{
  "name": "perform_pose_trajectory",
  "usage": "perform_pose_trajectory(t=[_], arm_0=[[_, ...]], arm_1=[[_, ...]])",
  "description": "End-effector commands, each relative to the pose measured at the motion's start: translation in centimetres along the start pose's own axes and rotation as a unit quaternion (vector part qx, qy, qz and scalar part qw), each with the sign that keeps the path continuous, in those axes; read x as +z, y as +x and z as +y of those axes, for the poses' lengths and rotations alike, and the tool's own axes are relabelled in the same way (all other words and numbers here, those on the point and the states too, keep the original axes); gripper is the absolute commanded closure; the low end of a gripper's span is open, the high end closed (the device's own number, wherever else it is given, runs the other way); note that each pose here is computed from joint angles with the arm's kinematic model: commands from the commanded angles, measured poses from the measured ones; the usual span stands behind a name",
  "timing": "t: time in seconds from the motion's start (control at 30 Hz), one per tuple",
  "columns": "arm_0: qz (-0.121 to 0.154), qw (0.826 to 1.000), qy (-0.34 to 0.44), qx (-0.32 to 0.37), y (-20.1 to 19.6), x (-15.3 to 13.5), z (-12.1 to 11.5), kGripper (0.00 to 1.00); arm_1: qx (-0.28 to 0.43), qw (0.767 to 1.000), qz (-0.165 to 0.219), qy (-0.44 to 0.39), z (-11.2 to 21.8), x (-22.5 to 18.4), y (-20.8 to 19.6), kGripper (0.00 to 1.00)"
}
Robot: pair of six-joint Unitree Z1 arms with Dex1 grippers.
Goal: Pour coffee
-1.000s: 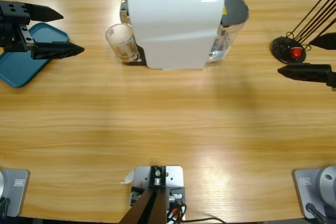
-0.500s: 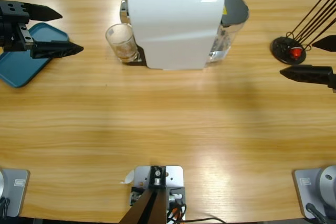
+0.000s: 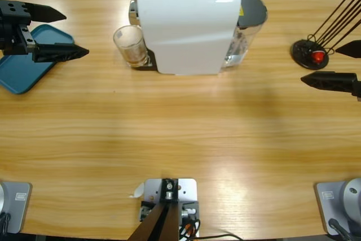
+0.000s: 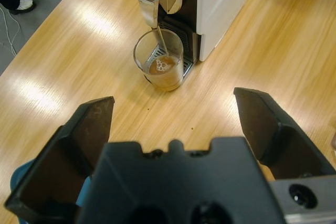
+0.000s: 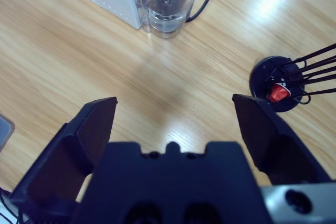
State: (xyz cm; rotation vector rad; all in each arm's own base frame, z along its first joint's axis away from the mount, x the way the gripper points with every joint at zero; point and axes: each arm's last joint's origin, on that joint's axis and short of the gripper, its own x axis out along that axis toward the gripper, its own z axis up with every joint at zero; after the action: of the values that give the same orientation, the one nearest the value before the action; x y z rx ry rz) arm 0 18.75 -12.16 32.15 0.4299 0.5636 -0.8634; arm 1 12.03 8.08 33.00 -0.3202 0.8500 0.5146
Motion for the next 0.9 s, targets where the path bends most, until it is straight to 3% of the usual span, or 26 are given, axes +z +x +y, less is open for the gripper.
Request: perform_pose_trajectory(t=[0.03, 0.3, 0.9], arm_0=[[0.004, 1.000, 0.000, -0.010, -0.30, -1.09, -0.43, 0.000], [0.007, 1.000, 0.004, -0.007, -0.14, -1.12, -0.10, 0.000], [-0.001, 1.000, 0.005, 0.000, -0.86, -1.23, -0.06, 0.000]], arm_1=[[-0.062, 0.998, 0.025, 0.007, -0.44, -0.68, 0.83, 0.001], [-0.068, 0.997, 0.039, -0.001, -0.45, -0.36, 1.52, 0.018], [-0.062, 0.998, 0.020, 0.001, -0.44, -0.84, 0.68, 0.000]])
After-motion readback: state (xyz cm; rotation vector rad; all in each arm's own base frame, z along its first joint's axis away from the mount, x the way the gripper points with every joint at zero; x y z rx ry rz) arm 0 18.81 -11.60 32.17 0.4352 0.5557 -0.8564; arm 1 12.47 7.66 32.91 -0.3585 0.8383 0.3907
